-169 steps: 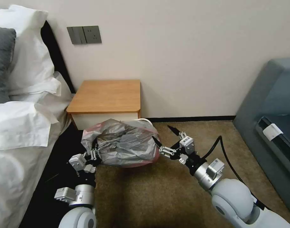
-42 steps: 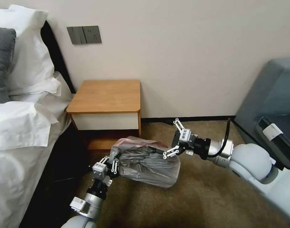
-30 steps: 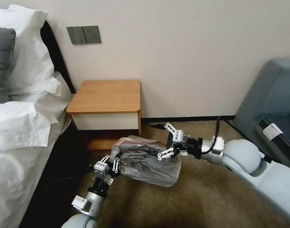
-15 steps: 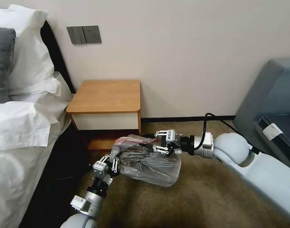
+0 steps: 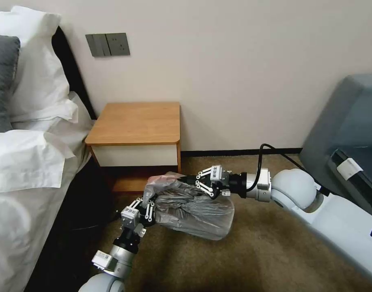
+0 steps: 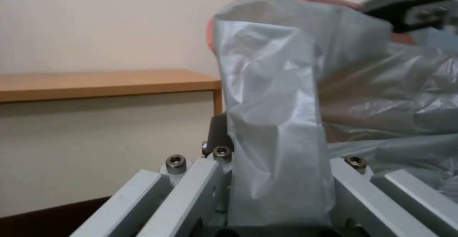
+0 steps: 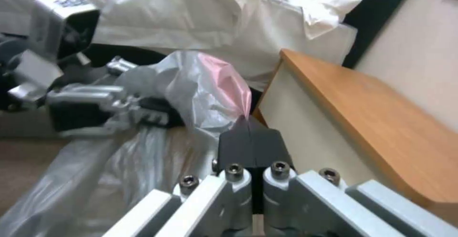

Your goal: Pick up the garbage bag from the table and place it over the trash can.

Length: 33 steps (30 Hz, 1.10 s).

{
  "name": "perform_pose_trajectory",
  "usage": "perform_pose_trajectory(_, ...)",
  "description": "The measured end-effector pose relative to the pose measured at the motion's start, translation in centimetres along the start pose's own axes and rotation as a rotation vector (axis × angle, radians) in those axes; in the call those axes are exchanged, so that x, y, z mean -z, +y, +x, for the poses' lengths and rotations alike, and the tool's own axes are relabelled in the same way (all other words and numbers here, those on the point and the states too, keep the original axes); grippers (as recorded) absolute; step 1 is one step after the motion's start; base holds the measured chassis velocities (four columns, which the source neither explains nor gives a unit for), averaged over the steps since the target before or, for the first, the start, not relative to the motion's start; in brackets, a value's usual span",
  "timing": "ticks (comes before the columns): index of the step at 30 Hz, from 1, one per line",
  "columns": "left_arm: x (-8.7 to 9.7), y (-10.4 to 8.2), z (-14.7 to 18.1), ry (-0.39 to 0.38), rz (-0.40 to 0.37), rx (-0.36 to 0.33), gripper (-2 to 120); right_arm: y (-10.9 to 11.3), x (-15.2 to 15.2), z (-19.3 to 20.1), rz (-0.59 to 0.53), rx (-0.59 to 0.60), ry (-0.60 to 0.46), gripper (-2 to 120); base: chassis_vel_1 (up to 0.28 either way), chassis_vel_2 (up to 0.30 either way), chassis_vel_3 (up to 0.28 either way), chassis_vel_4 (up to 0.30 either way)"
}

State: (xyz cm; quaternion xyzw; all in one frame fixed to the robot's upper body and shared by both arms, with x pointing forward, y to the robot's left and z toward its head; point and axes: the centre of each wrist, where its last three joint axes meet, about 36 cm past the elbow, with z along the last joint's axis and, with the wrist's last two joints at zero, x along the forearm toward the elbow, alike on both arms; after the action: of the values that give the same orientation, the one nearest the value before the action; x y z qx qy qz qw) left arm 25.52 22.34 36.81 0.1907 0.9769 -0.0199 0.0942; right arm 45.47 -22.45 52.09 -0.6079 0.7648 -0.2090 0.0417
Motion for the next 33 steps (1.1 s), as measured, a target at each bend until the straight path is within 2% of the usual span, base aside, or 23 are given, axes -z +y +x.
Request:
perform_pose_trajectory(11,0.4,0.1,0.3,-0.058,-0.025,-0.082,7,-1.6,-1.7,-1.4,-0.005,-0.017,0.030,0,0.000,0.000,0.000,0.000)
perform_pose_trajectory(20,1.3,-0.1,0.2,-0.096,-0.020,-0.095,7,-3.2,-3.8,-1.7,-0.012,-0.038,0.081,0,0.000,0.000,0.000,0.000)
perform_pose_trajectory(24,1.5,0.4,0.0,-0.108,-0.016,-0.073,7,-3.6,-4.4,-1.7,-0.008,-0.047,0.090,0,0.000,0.000,0.000,0.000)
perform_pose_trajectory(26,1.6,0.8,0.0,-0.106,0.011,-0.023,7,-3.5,-4.0,-1.7,-0.005,-0.082,0.060,4,0.000,0.000,0.000,0.000)
perform_pose_trajectory(28,1.5,0.8,0.0,-0.101,0.020,-0.012,7,-3.5,-3.7,-1.6,-0.004,-0.089,0.050,6,0.000,0.000,0.000,0.000)
perform_pose_trajectory(29,1.4,0.9,0.0,-0.087,0.041,0.018,7,-3.3,-2.9,-1.2,0.005,-0.115,0.015,14,0.000,0.000,0.000,0.000)
perform_pose_trajectory(30,1.3,0.9,0.0,-0.083,0.046,0.025,7,-3.2,-2.7,-1.1,0.008,-0.120,0.007,14,0.000,0.000,0.000,0.000)
perform_pose_trajectory(31,1.1,0.9,0.0,-0.071,0.059,0.045,7,-2.9,-2.1,-0.7,0.017,-0.134,-0.017,21,0.000,0.000,0.000,0.000)
perform_pose_trajectory(33,0.8,0.9,0.1,-0.055,0.072,0.064,7,-2.6,-1.4,-0.2,0.026,-0.150,-0.036,24,0.000,0.000,0.000,0.000)
